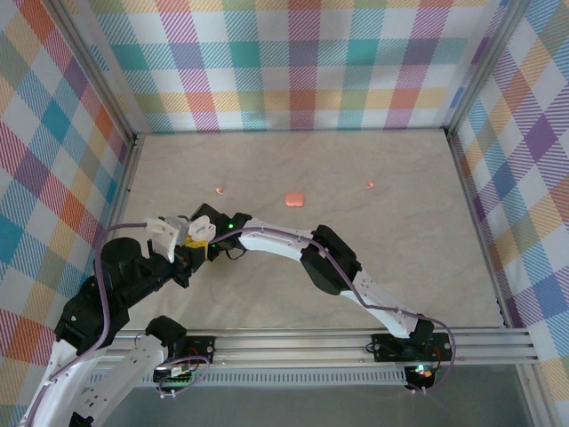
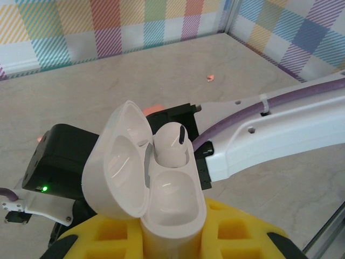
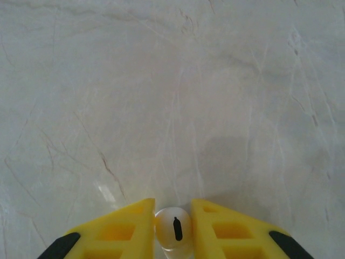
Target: Insert the wireless bluetooth earbuds into the charging case
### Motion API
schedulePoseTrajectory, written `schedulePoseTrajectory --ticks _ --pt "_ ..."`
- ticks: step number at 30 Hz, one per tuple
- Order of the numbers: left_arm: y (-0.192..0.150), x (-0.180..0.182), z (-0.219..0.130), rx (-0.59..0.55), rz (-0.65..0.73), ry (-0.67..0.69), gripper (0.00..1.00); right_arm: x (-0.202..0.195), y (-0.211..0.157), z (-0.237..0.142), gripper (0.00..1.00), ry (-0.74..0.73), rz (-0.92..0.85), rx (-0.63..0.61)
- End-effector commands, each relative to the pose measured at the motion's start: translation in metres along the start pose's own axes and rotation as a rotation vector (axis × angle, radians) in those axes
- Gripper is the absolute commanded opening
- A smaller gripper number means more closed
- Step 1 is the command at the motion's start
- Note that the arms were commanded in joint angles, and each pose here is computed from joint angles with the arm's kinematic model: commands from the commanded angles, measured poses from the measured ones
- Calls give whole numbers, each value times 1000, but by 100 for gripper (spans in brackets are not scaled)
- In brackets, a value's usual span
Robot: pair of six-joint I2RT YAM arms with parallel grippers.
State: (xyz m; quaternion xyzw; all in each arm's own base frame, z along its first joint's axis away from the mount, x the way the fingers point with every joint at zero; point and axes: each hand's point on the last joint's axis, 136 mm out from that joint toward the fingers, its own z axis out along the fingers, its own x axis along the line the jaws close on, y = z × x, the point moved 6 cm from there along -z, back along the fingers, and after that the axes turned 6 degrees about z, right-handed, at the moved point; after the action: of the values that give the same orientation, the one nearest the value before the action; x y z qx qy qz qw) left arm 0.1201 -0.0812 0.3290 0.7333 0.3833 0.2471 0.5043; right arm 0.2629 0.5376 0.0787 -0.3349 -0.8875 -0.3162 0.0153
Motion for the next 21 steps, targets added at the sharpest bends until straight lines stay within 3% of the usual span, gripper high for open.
schedulePoseTrajectory --ticks 1,14,21 --pt "3 1 6 -14 1 -1 0 -17 -9 -15 20 -48 -2 34" --pt "18 -12 36 -70 -7 -155 0 -126 -33 -98 17 -100 263 -50" --pt "20 -14 66 -51 -22 -215 0 -160 -43 -153 16 -123 327 -126"
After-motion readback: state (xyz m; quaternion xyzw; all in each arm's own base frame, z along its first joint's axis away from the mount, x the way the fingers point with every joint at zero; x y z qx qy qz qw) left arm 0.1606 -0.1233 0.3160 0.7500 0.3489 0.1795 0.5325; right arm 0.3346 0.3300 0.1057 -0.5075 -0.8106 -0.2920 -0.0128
